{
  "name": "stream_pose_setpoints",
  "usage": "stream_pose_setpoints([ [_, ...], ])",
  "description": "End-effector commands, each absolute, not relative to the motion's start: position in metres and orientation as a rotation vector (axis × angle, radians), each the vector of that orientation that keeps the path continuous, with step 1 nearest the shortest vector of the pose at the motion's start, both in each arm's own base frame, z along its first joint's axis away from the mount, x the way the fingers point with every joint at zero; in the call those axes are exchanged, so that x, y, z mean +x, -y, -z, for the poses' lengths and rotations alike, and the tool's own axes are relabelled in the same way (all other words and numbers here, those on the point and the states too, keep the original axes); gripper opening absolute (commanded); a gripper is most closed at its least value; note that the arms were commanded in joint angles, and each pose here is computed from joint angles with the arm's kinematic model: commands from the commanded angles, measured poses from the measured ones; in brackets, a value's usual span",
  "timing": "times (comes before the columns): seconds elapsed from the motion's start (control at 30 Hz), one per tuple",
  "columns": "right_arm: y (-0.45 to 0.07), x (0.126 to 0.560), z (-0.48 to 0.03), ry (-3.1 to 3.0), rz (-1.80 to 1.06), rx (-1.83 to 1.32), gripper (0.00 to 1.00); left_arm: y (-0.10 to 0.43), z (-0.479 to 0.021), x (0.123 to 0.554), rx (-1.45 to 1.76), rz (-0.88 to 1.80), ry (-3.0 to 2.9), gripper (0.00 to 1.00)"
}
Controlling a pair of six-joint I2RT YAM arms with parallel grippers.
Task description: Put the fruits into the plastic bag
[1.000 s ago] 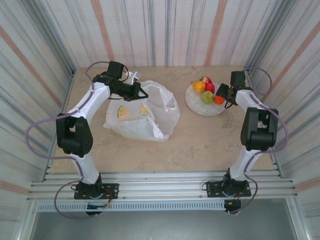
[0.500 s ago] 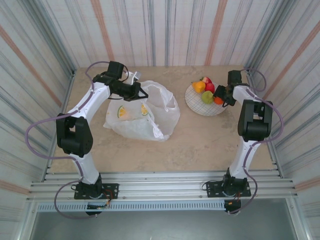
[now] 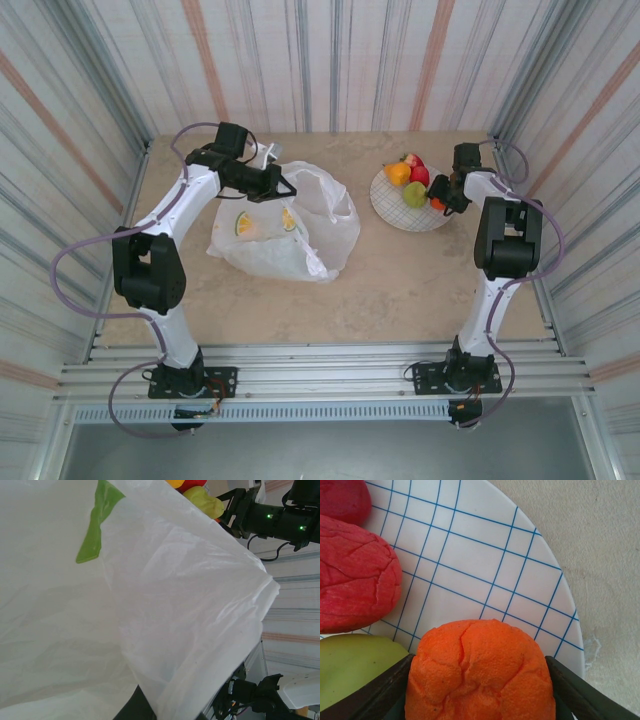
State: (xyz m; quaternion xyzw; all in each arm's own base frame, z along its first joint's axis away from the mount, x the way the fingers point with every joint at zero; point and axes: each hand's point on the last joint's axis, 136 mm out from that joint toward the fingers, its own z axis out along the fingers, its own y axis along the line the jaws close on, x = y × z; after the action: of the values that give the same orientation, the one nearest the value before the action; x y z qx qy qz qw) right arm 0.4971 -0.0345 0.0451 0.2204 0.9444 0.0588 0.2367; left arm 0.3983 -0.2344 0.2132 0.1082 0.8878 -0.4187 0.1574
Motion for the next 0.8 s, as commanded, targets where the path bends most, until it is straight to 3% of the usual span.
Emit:
stream_pose_setpoints([
  [0.0, 0.037, 0.497, -0.060, -2.581, -0.148, 0.582, 0.62, 0.233, -0.228, 0.389, 0.324, 1.206, -2.514, 0.00],
  [0.33, 0.034, 0.469, -0.134, -2.414, -0.178, 0.576, 0.59, 0.234, -0.231, 0.389, 0.328, 1.206, -2.509, 0.00],
  [0.77, -0.047, 0.385, -0.197, -2.309, -0.326, 0.285, 0.59, 0.233, -0.231, 0.389, 0.329, 1.201, -2.508, 0.00],
])
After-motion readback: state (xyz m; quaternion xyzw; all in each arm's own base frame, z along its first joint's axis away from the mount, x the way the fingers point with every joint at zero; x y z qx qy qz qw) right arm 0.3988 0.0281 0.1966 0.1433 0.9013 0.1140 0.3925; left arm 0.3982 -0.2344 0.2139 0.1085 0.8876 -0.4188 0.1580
